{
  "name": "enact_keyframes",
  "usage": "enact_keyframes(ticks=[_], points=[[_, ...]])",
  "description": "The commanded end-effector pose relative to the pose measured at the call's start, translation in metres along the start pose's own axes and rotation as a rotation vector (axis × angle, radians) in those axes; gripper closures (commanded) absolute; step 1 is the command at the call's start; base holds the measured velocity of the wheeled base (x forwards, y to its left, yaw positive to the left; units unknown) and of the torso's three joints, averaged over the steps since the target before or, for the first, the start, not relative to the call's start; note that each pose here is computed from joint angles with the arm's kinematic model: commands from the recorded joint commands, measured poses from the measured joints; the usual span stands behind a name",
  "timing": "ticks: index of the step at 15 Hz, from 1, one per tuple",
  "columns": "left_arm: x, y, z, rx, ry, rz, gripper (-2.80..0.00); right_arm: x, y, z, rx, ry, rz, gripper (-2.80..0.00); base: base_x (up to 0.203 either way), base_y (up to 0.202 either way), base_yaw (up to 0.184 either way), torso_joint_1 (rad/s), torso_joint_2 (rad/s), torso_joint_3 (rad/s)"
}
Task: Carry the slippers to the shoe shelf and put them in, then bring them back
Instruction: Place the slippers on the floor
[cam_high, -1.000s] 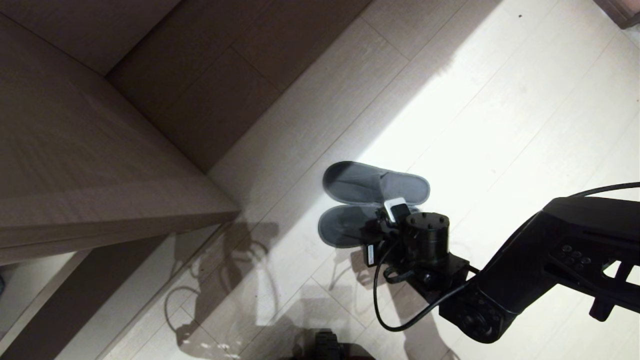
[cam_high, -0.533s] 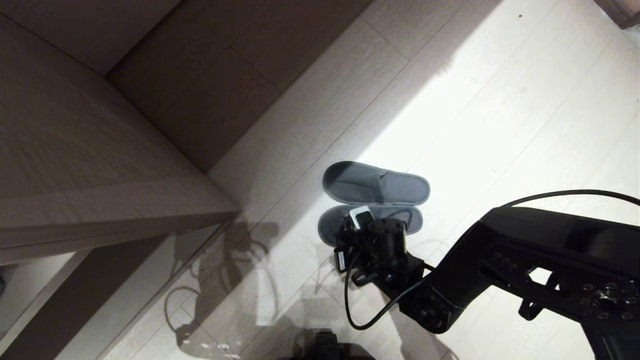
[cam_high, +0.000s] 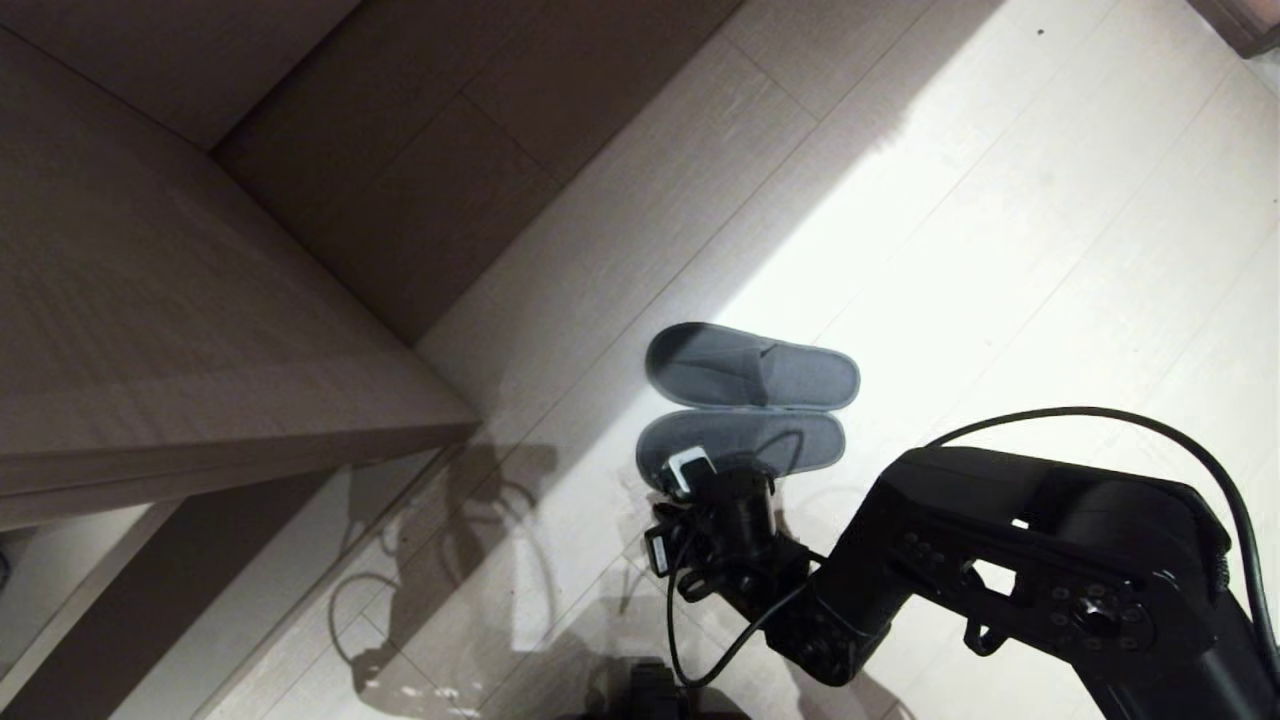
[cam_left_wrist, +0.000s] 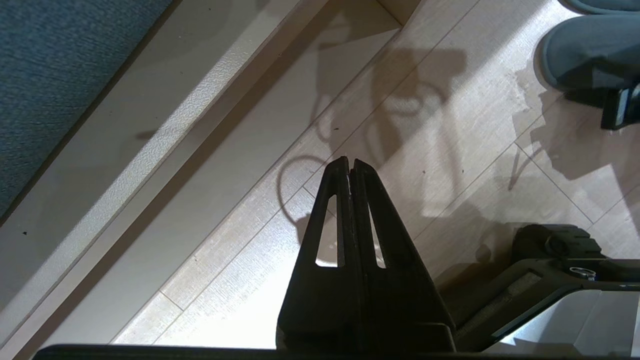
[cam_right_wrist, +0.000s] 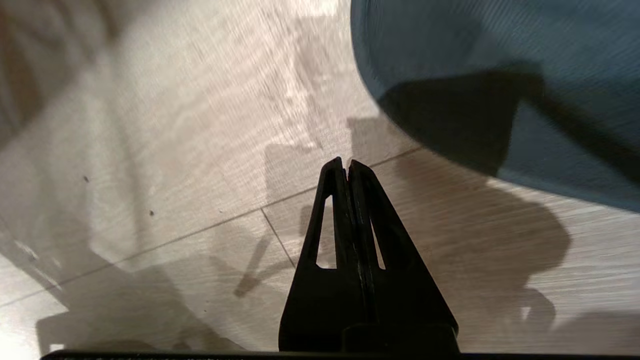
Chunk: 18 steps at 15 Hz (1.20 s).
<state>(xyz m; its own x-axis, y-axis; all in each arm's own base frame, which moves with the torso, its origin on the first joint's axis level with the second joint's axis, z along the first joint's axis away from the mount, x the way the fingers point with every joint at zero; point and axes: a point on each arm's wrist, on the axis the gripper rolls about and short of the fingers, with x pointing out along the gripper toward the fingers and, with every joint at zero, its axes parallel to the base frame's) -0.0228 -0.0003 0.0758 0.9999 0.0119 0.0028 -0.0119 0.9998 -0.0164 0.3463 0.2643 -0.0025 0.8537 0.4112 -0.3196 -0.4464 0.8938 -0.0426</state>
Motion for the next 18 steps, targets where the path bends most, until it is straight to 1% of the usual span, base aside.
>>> enact_keyframes(ticks=[1,3,5,10,13,15,18], points=[[0.0,0.0,0.0,0.0,0.001,0.0,0.0,0.011,-0.002,-0.013,0.001,0.012,-0.013,0.0,0.0,0.0,0.0,0.0,0.0,0.0],[0.0,0.0,0.0,0.0,0.0,0.0,0.0,0.016,-0.006,-0.012,0.001,0.004,-0.04,0.0,0.0,0.0,0.0,0.0,0.0,0.0],[0.0,0.0,0.0,0.0,0.001,0.0,0.0,0.021,-0.014,-0.011,-0.021,-0.005,-0.107,0.0,0.0,0.0,0.0,0.0,0.0,0.0],[0.0,0.0,0.0,0.0,0.001,0.0,0.0,0.03,-0.023,-0.016,-0.022,-0.006,-0.129,0.0,0.0,0.0,0.0,0.0,0.0,0.0],[0.0,0.0,0.0,0.0,0.0,0.0,0.0,0.037,-0.027,-0.007,-0.024,-0.043,-0.141,0.0,0.0,0.0,0.0,0.0,0.0,0.0],[0.0,0.0,0.0,0.0,0.001,0.0,0.0,0.043,-0.034,0.001,-0.036,-0.075,-0.16,0.0,0.0,0.0,0.0,0.0,0.0,0.0],[0.0,0.0,0.0,0.0,0.0,0.0,0.0,0.053,-0.048,0.005,-0.041,-0.078,-0.193,0.0,0.0,0.0,0.0,0.0,0.0,0.0]])
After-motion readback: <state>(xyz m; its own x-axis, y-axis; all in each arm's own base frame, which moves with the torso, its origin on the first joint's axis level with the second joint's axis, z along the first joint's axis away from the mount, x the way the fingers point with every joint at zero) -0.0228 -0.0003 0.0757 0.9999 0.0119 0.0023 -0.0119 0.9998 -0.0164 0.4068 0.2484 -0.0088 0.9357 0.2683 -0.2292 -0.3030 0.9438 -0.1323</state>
